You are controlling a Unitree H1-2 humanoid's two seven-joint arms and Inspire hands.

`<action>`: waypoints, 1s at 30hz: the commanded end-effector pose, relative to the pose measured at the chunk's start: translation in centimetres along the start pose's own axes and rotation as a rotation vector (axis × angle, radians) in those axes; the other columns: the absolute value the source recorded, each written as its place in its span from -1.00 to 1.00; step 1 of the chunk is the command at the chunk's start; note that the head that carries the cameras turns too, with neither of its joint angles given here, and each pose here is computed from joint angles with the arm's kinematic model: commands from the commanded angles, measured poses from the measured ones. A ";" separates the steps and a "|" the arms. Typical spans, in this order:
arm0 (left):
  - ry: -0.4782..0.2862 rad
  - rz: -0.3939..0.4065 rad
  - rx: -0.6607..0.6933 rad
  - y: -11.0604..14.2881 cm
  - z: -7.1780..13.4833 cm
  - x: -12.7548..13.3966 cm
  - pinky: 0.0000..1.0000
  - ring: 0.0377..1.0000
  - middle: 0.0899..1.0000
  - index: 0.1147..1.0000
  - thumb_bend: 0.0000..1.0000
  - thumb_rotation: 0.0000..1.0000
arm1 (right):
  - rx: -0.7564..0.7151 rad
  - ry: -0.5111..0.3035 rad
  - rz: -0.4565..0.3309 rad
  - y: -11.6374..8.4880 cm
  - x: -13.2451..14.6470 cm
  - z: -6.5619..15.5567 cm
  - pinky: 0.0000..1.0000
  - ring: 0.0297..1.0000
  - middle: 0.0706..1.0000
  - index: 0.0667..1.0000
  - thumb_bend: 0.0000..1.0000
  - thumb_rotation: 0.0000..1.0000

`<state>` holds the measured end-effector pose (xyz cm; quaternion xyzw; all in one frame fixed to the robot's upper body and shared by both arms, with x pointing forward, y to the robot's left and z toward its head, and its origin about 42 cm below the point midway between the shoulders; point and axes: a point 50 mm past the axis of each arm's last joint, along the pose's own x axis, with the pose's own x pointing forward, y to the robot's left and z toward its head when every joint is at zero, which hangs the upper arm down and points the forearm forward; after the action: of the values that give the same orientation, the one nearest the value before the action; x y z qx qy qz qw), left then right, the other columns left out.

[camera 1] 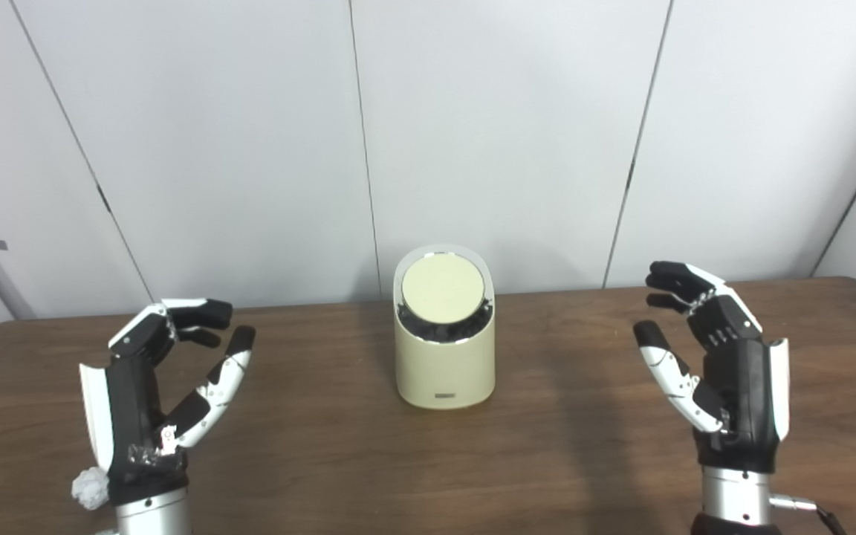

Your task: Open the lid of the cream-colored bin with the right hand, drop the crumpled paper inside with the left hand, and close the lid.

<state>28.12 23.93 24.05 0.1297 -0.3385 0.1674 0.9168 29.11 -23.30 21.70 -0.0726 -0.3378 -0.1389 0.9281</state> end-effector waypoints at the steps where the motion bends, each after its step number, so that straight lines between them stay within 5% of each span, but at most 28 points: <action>1: -0.055 0.005 -0.001 0.0 0.6 0.8 -0.13 0.02 0.04 -0.15 -0.05 -0.86 | 0.014 -0.062 -0.002 0.0 0.7 0.7 0.28 0.40 0.40 0.32 -0.40 -0.29; 14: -0.049 -0.002 -0.019 -0.4 0.6 0.9 -0.12 0.03 0.04 -0.15 -0.05 -0.86 | 0.009 -0.049 0.000 -0.1 0.8 0.2 0.29 0.40 0.40 0.31 -0.42 -0.33; 18: -0.043 -0.017 -0.024 -0.8 0.6 0.9 -0.12 0.04 0.05 -0.15 -0.04 -0.86 | -0.014 -0.020 0.068 -0.2 1.0 0.1 0.39 0.49 0.46 0.39 -0.35 -0.21; 30: -0.023 -0.084 0.018 -1.5 0.5 0.9 -0.08 0.09 0.11 -0.15 -0.04 -0.85 | -0.177 0.062 0.249 2.1 4.8 2.1 0.57 0.70 0.68 0.64 0.63 0.41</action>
<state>28.62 22.93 23.74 0.1508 -0.3200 0.1349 0.9255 31.39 -22.44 23.43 -0.1754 -0.2444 -0.0620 0.9517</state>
